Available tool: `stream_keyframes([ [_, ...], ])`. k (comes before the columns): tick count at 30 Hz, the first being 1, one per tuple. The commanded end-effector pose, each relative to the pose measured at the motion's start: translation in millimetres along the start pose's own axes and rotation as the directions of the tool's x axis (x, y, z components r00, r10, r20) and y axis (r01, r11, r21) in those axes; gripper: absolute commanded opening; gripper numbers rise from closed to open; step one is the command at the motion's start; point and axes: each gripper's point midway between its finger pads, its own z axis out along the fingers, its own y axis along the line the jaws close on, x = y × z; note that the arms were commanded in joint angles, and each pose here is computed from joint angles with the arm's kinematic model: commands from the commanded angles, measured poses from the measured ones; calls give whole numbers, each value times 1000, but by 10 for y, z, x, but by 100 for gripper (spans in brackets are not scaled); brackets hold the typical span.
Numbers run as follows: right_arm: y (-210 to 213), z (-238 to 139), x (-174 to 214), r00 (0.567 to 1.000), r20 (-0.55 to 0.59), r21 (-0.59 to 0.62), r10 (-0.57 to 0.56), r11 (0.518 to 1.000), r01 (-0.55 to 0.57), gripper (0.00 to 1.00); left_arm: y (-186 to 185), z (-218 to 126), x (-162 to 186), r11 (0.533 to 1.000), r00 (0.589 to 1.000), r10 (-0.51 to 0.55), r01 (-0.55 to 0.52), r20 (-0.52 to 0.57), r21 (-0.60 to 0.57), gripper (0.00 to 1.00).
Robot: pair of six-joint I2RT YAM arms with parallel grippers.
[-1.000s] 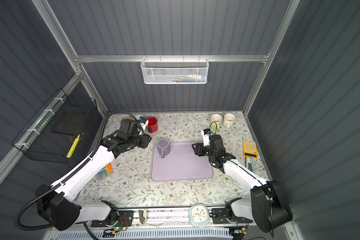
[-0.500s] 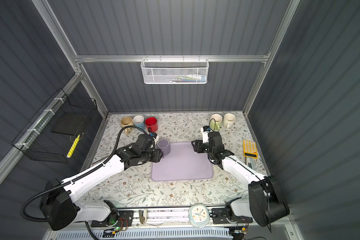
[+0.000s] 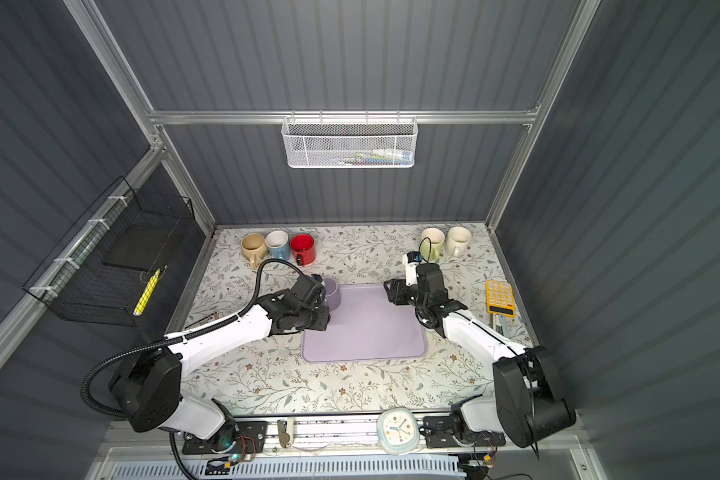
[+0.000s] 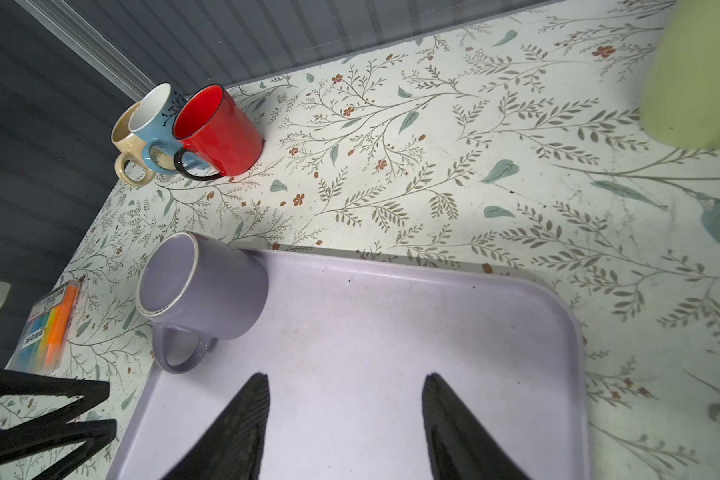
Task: Turn the mug right side up
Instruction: 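Move the open left gripper over the upside-down lilac mug on the tray, then lower the left gripper and close it on the lilac mug base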
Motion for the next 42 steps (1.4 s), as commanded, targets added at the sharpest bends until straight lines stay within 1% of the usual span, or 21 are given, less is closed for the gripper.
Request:
stream_keyframes([
  [1,-24,33,35,1000,4,-5,9,1000,-9,61,-18,19,-84,1000,1000,4,-4,21,-17,48],
  [7,-35,80,33,1000,4,-12,15,1000,-15,61,5,144,-94,998,999,33,-33,-6,-52,47],
  [15,-81,110,48,1000,-1,-7,17,1000,-17,61,23,265,-172,994,998,67,-67,-6,-89,46],
  [25,-144,157,60,1000,-5,-4,30,1000,-30,61,111,468,-102,987,995,90,-93,-29,-130,46],
  [30,-172,158,83,999,-11,-1,37,999,-37,61,144,499,-121,982,994,108,-110,-23,-154,45],
  [42,-165,186,38,999,-12,-6,39,999,-39,61,254,522,-161,977,994,109,-108,-8,-184,33],
])
